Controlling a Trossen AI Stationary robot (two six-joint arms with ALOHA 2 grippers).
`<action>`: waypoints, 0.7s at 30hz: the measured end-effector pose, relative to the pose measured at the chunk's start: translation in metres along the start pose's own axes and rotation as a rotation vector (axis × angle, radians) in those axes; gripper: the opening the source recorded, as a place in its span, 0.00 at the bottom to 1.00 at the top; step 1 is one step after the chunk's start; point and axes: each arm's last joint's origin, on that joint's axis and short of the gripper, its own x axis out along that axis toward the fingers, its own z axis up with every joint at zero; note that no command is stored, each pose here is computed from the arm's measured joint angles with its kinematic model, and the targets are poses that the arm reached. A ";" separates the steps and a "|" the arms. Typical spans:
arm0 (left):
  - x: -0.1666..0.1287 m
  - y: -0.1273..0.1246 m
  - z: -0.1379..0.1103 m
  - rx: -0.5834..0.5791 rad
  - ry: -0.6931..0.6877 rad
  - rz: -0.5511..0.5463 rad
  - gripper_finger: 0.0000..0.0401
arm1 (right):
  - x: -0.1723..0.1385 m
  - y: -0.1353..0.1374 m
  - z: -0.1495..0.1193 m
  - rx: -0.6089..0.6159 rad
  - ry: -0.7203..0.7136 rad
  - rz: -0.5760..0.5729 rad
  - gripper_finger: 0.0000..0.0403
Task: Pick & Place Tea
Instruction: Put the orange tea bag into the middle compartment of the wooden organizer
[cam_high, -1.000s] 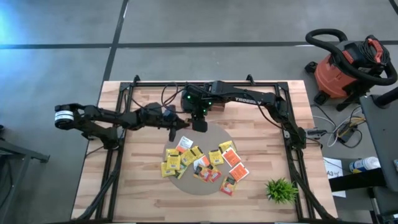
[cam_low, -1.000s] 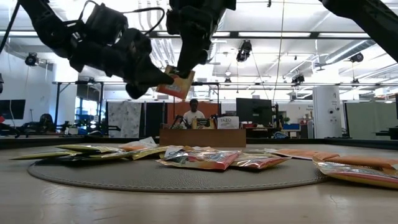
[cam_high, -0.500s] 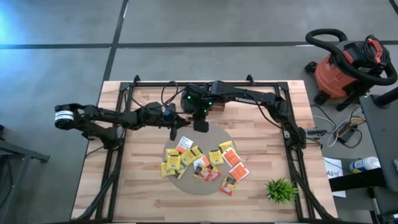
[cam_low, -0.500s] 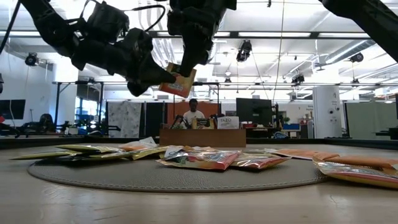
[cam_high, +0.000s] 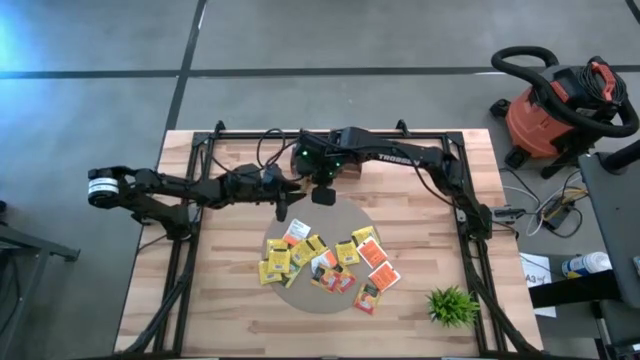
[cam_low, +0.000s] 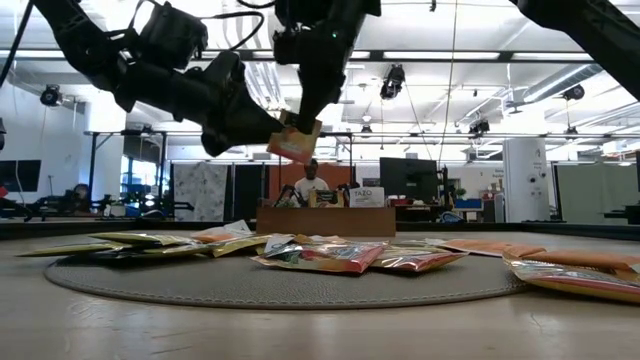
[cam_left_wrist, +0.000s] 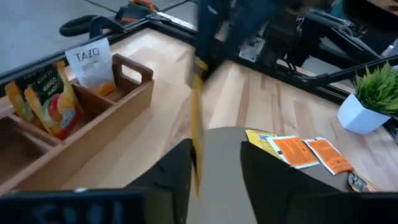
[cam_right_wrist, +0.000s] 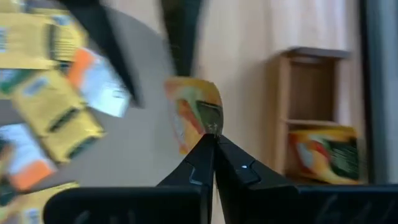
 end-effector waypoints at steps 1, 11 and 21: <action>0.000 0.001 -0.001 -0.017 0.014 0.005 0.36 | 0.000 -0.004 -0.001 0.002 0.007 -0.024 0.02; -0.002 0.007 -0.013 -0.061 0.139 0.051 0.41 | 0.016 -0.074 -0.022 0.081 0.102 -0.138 0.02; -0.003 0.024 -0.009 -0.076 0.124 0.098 0.41 | 0.039 -0.091 -0.029 0.022 0.165 -0.115 0.02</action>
